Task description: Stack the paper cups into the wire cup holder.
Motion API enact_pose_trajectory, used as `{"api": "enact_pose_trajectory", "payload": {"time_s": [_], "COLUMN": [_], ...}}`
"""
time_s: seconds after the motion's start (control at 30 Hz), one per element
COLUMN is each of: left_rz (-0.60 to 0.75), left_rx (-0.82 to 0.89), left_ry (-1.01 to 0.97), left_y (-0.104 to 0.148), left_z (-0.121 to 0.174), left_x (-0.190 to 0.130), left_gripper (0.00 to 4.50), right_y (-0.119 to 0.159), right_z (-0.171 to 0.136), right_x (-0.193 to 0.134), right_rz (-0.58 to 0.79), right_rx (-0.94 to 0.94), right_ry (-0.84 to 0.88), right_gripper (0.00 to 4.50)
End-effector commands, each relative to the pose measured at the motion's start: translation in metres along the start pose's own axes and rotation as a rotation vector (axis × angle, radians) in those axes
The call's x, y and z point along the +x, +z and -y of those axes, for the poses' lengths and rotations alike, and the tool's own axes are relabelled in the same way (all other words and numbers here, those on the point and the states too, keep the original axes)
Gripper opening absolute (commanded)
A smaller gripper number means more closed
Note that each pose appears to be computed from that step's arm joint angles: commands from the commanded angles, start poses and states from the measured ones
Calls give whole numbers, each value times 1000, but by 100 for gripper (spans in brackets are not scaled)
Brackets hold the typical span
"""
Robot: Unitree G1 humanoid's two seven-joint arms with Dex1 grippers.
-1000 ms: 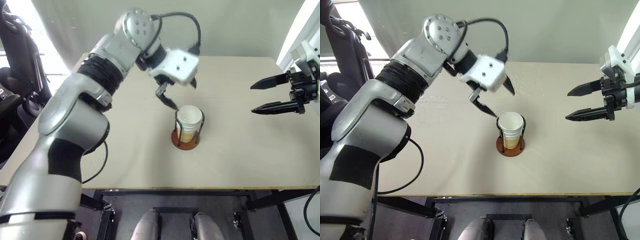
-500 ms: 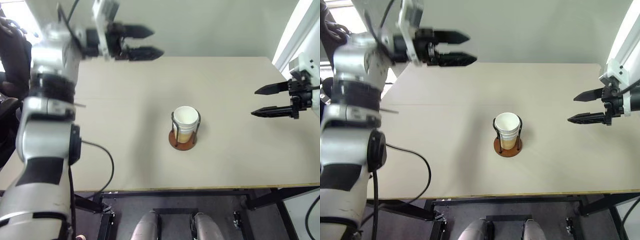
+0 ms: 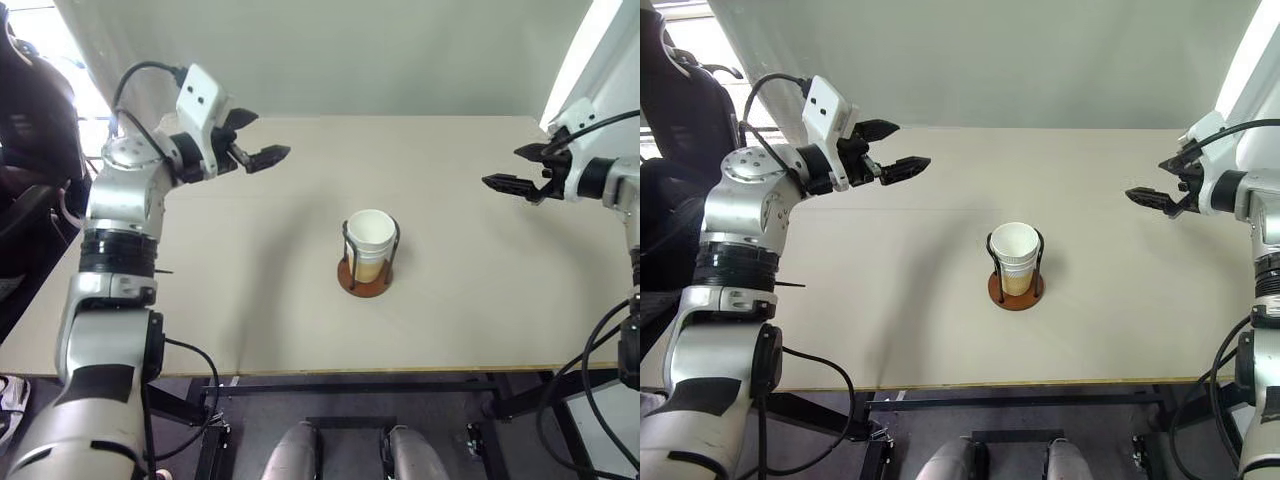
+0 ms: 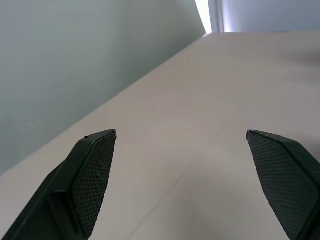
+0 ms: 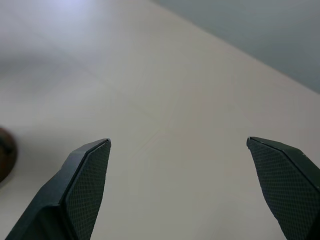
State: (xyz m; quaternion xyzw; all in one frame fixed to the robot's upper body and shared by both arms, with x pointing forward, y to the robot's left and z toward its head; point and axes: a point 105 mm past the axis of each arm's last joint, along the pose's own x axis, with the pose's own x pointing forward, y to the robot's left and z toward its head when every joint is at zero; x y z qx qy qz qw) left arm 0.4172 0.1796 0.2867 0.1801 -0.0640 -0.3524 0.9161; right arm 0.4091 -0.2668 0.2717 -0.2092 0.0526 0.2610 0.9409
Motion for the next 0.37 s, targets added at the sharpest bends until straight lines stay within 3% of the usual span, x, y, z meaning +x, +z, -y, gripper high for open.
{"api": "enact_pose_trajectory", "payload": {"time_s": [0.03,0.23,0.37], "left_rz": [95,180,167], "left_rx": [-2,-149,-120], "left_ry": [35,270,321], "left_y": [19,4,-7], "left_z": [-7,-35,-35], "left_x": [-6,-13,-8], "left_gripper": [446,446,446], "right_y": [10,-2,-7], "right_z": [8,15,16], "right_x": [-6,-3,3], "right_rz": [75,143,177], "right_rx": [-19,14,13], "right_ry": [-63,-182,-248], "right_gripper": [450,450,450]}}
